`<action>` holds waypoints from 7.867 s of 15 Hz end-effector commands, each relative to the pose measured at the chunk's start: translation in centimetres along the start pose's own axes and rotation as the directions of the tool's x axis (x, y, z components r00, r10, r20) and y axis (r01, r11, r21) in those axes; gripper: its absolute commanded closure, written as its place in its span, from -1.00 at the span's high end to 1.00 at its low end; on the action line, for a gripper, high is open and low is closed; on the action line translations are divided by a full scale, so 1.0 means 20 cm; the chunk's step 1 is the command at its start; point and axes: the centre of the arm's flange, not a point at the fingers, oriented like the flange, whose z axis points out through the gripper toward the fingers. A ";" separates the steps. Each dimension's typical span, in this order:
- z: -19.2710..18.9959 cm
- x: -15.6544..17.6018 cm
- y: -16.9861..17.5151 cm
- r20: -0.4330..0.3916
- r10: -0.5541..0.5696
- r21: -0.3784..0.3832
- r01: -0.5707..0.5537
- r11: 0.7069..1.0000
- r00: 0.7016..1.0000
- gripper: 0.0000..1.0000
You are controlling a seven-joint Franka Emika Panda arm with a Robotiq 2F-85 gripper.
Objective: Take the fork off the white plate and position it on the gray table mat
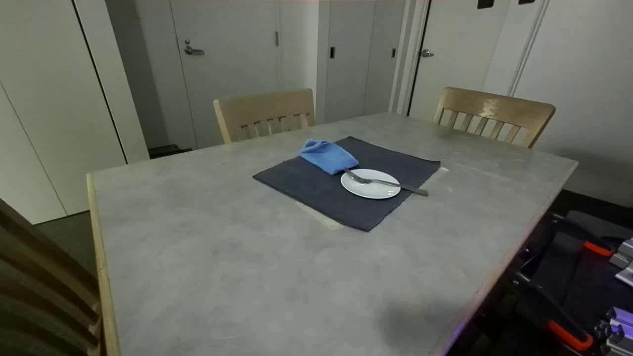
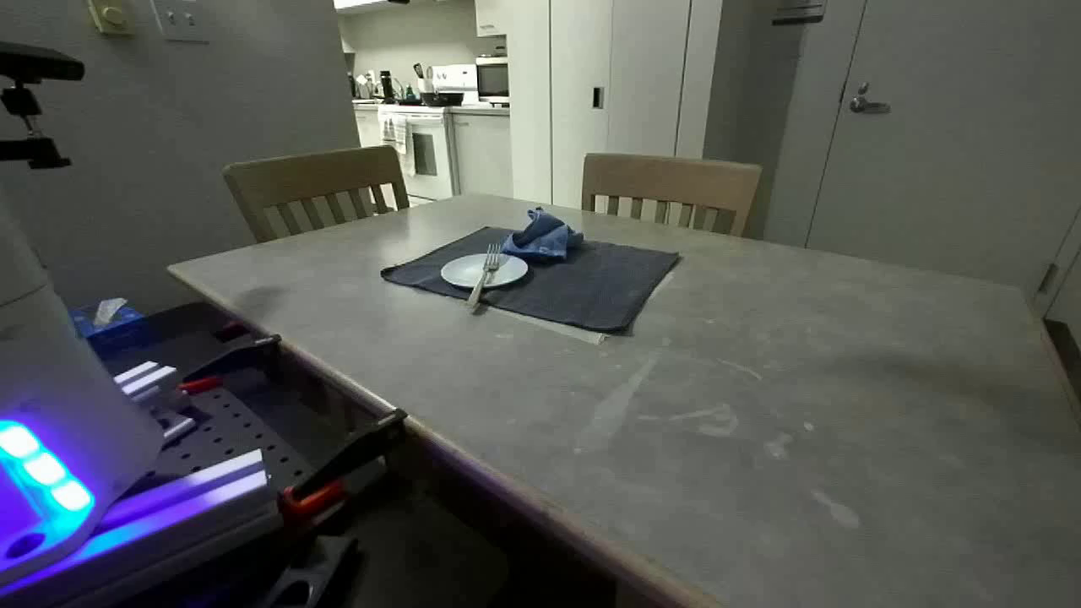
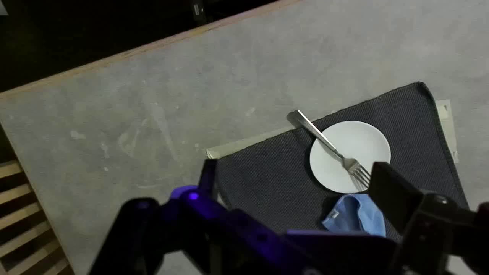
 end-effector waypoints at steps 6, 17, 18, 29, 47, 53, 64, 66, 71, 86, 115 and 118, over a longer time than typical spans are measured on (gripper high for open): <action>0.00 0.00 0.00 0.000 0.000 0.000 0.000 1.000 1.000 1.00; 0.00 0.00 0.00 0.000 0.000 0.000 0.000 1.000 1.000 1.00; 0.00 0.00 0.00 0.000 0.000 0.000 0.000 1.000 1.000 1.00; 0.00 0.00 0.00 0.000 0.000 0.000 0.000 1.000 1.000 1.00; 0.55 -0.10 -0.37 0.010 -0.148 0.185 0.144 0.972 0.989 1.00; 0.67 -0.12 -0.41 -0.004 -0.174 0.268 0.168 0.949 0.985 1.00; 0.87 -0.04 -0.49 -0.156 -0.208 0.334 0.249 0.909 0.966 1.00; 0.95 0.00 -0.51 -0.204 -0.231 0.358 0.292 0.887 0.951 1.00; 1.22 0.12 -0.53 -0.244 -0.380 0.337 0.445 0.829 0.892 1.00; 1.32 0.11 -0.52 -0.274 -0.482 0.112 0.525 0.843 0.832 1.00; 1.74 0.47 -0.57 -0.247 -0.713 0.043 0.742 0.669 0.656 1.00; 1.77 0.49 -0.59 -0.251 -0.701 0.048 0.732 0.679 0.667 1.00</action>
